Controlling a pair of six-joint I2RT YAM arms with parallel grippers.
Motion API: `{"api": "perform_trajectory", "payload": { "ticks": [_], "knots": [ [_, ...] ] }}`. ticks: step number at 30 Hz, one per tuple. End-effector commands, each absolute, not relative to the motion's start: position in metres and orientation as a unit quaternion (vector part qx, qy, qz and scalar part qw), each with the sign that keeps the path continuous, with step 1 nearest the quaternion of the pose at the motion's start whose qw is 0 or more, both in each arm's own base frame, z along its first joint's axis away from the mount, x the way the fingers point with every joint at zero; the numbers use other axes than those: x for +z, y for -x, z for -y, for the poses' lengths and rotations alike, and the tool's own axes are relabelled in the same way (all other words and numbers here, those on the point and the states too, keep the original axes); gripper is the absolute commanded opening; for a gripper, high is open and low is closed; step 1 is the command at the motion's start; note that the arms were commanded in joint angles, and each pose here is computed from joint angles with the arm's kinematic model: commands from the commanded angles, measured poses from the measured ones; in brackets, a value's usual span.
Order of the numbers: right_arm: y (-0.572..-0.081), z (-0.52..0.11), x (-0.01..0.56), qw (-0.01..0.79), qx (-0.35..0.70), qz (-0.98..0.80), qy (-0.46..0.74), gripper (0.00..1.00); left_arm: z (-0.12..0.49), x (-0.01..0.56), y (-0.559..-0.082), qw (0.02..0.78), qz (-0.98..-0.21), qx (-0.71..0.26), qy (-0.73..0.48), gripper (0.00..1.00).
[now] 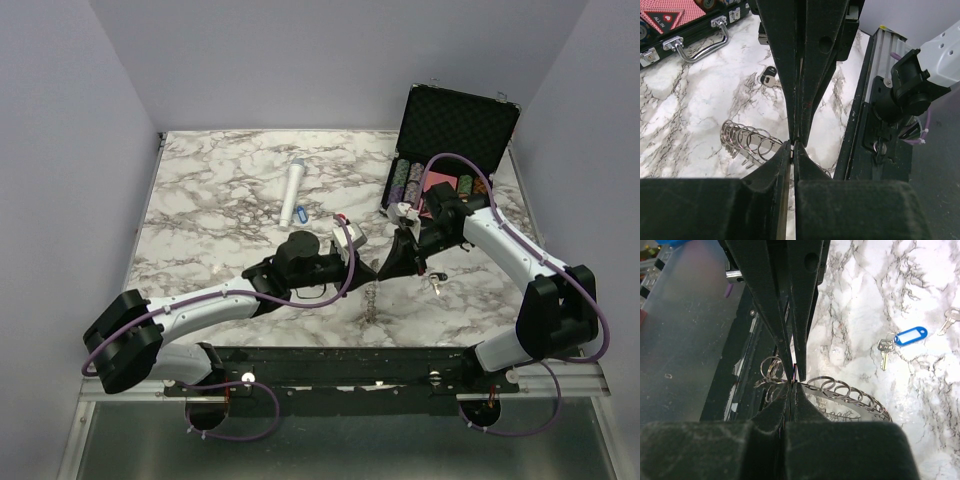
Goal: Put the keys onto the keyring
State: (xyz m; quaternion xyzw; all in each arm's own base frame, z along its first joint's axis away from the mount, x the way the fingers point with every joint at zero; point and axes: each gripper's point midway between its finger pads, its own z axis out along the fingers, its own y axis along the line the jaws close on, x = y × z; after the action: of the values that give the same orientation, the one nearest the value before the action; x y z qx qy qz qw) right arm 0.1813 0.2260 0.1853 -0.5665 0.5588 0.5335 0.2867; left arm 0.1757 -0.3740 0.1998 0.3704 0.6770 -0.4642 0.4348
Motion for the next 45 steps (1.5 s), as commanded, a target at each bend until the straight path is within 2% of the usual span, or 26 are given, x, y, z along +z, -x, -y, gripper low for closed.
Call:
{"api": "perform_trajectory", "payload": {
  "ticks": [1,8,11,13,15,17,19,26,31,36,41,45],
  "knots": [
    [-0.182,-0.234,0.193,0.295,0.546,-0.554,0.555,0.00,0.376,0.201,-0.181,0.458,-0.665,-0.477,-0.348,0.17],
    [-0.183,-0.234,0.190,0.295,0.544,-0.556,0.555,0.00,0.369,0.201,-0.180,0.475,-0.655,-0.485,-0.333,0.30],
    [-0.183,-0.234,0.189,0.294,0.545,-0.557,0.554,0.00,0.364,0.207,-0.180,0.492,-0.645,-0.487,-0.325,0.41],
    [-0.183,-0.234,0.188,0.292,0.546,-0.559,0.553,0.00,0.361,0.212,-0.180,0.503,-0.635,-0.489,-0.323,0.43],
    [-0.183,-0.234,0.189,0.292,0.546,-0.558,0.552,0.00,0.358,0.214,-0.178,0.511,-0.627,-0.492,-0.322,0.54],
    [-0.183,-0.234,0.189,0.292,0.546,-0.557,0.552,0.00,0.354,0.217,-0.175,0.522,-0.615,-0.494,-0.326,0.59],
    [-0.182,-0.234,0.190,0.294,0.546,-0.555,0.554,0.00,0.349,0.218,-0.173,0.534,-0.605,-0.491,-0.328,0.69],
    [-0.174,-0.233,0.194,0.299,0.554,-0.535,0.563,0.00,0.329,0.214,-0.170,0.574,-0.579,-0.476,-0.329,0.84],
    [-0.170,-0.232,0.193,0.303,0.555,-0.524,0.571,0.00,0.329,0.218,-0.162,0.602,-0.528,-0.475,-0.364,0.83],
    [-0.165,-0.230,0.193,0.311,0.553,-0.509,0.582,0.00,0.337,0.222,-0.168,0.626,-0.499,-0.463,-0.381,0.77],
    [-0.164,-0.231,0.193,0.313,0.552,-0.504,0.586,0.00,0.351,0.216,-0.166,0.604,-0.497,-0.481,-0.396,0.58],
    [-0.163,-0.230,0.193,0.315,0.552,-0.502,0.587,0.00,0.355,0.217,-0.162,0.594,-0.494,-0.499,-0.392,0.49]
  ]
}}
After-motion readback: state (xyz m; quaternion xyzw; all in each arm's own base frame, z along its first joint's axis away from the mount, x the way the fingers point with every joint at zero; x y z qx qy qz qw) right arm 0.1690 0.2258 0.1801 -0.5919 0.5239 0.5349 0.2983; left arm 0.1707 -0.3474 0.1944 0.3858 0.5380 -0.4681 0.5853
